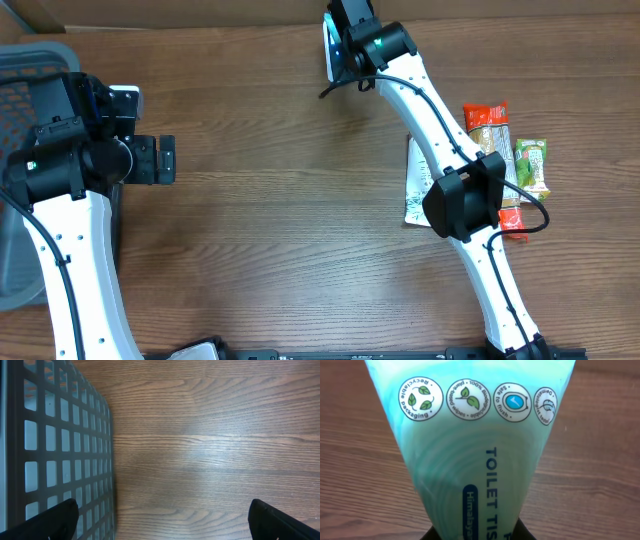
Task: Scan the item barcode
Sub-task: 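Raise the tissue pack and hold it before the scanner window, then carry the tissue pack right and release it beside the spaghetti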
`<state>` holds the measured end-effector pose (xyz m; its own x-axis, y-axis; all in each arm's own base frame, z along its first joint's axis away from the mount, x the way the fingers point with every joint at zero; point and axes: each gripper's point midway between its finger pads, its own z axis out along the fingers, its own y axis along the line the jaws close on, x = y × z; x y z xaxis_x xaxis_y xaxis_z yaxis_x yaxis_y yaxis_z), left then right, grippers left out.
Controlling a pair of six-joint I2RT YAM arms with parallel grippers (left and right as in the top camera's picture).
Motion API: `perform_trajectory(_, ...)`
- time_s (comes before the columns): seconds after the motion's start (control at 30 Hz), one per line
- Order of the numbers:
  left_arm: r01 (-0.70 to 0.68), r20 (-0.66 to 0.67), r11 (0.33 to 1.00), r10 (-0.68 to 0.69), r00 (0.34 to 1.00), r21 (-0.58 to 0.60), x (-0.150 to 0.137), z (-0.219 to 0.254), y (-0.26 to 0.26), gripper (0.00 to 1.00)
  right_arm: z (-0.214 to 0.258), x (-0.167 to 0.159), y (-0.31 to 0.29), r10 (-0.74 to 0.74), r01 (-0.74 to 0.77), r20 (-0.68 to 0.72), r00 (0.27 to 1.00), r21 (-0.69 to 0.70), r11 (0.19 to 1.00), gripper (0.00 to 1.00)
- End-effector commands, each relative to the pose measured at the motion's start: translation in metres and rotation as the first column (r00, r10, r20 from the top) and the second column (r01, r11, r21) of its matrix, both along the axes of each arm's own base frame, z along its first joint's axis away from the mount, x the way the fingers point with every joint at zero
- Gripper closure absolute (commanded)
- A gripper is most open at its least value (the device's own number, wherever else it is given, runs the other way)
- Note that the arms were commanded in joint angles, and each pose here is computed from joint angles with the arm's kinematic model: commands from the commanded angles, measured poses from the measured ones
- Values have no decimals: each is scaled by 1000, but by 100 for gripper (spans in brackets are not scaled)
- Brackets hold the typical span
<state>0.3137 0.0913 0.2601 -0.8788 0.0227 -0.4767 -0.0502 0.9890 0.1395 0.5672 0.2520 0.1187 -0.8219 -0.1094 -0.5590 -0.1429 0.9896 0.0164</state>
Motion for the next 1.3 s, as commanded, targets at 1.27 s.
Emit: perform_trajectory(1.27,14,11,1000,-14,1000,4,0,4,0,0,161,-163,-74,4,33,-248,969,145,989,96)
